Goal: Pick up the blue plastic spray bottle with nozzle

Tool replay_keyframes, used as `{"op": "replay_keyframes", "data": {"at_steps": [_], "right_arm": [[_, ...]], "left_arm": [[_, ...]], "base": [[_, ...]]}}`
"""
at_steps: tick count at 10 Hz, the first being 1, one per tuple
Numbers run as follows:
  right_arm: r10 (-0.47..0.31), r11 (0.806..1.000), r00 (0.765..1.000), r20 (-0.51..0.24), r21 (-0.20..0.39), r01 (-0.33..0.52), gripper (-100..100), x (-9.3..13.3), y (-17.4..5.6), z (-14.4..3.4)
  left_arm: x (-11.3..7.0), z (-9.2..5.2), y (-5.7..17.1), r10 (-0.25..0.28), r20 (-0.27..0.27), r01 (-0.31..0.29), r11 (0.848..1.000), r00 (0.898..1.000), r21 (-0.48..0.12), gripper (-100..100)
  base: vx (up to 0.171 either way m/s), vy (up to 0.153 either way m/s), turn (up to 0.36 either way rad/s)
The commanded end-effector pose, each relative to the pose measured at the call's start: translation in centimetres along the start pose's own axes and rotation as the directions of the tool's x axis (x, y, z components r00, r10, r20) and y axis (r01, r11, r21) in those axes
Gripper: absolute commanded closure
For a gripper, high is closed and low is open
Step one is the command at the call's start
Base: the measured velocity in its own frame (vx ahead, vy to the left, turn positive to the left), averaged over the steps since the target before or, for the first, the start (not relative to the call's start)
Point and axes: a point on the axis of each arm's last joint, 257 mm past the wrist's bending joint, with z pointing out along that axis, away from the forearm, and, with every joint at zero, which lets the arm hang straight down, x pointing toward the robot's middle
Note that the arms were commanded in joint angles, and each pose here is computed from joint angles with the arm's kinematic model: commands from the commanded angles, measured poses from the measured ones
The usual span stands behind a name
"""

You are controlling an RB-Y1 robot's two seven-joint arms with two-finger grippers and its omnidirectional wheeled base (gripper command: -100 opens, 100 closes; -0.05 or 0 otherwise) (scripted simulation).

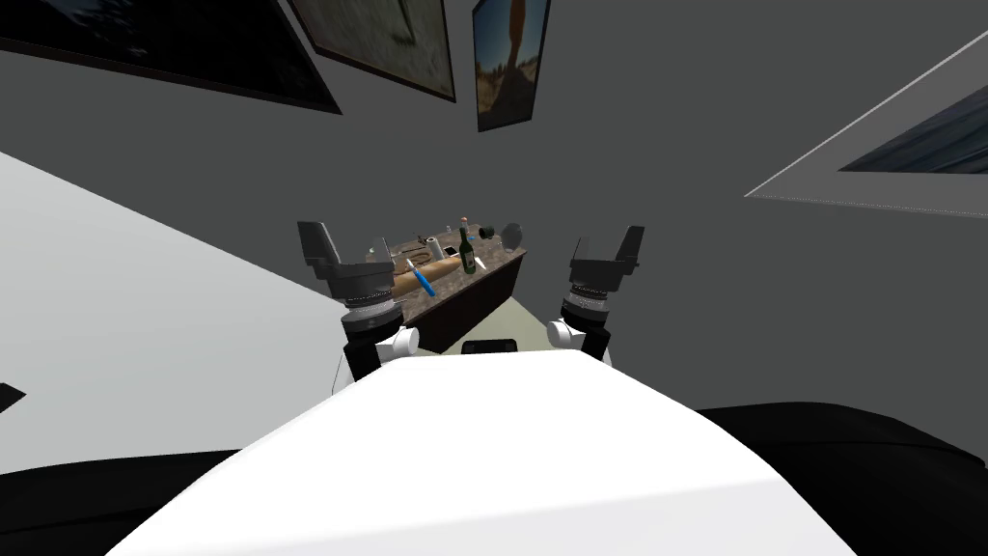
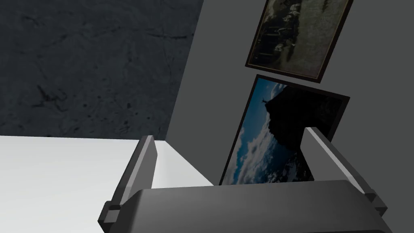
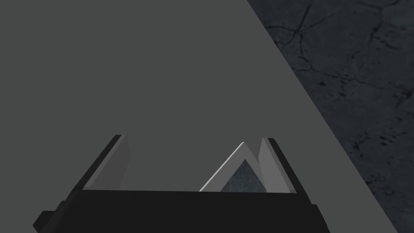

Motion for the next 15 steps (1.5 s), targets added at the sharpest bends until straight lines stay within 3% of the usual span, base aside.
{"op": "replay_keyframes", "data": {"at_steps": [1,4,6,7,10,11,13,14,15], "right_arm": [[0.0,1.0,1.0,0.0,0.0,0.0,0,0.0,0.0,0.0],[0.0,1.0,1.0,0.0,0.0,0.0,0,0.0,0.0,0.0],[0.0,1.0,1.0,0.0,0.0,0.0,0,0.0,0.0,0.0],[0.0,1.0,1.0,0.0,0.0,0.0,0,0.0,0.0,0.0],[0.0,1.0,1.0,0.0,0.0,0.0,0,0.0,0.0,0.0],[0.0,1.0,1.0,0.0,0.0,0.0,0,0.0,0.0,0.0],[0.0,1.0,1.0,0.0,0.0,0.0,0,0.0,0.0,0.0],[0.0,1.0,1.0,0.0,0.0,0.0,0,0.0,0.0,0.0],[0.0,1.0,1.0,0.0,0.0,0.0,0,0.0,0.0,0.0]], "left_arm": [[0.4,-0.3,0.9,-0.007,-0.038,0.005,0.999,0.999,-0.034,-100],[1.0,-1.0,3.0,-0.026,-0.092,0.015,0.993,0.995,-0.117,-100],[1.2,-1.9,4.9,-0.043,-0.13,0.017,0.981,0.991,-0.195,-100],[1.2,-1.9,4.9,-0.043,-0.13,0.017,0.981,0.991,-0.195,-100],[1.3,-3.9,8.3,-0.071,-0.177,0.009,0.944,0.982,-0.33,-100],[1.4,-3.9,8.4,-0.07,-0.184,0.004,0.942,0.981,-0.336,-100],[1.2,-5.7,10.7,-0.086,-0.214,-0.015,0.903,0.973,-0.429,-100],[1.2,-5.8,11.0,-0.085,-0.219,-0.021,0.898,0.972,-0.439,-100],[1.0,-6.9,12.3,-0.09,-0.237,-0.039,0.87,0.967,-0.491,-100]], "base": [[0.003,-0.023,0.008],[0.012,-0.055,0.015],[0.026,-0.062,0.012],[0.01,-0.052,0.009],[0.018,-0.068,0.011],[0.015,-0.064,0.008],[0.011,-0.058,0.006],[0.013,-0.06,0.008],[0.021,-0.064,0.004]]}}
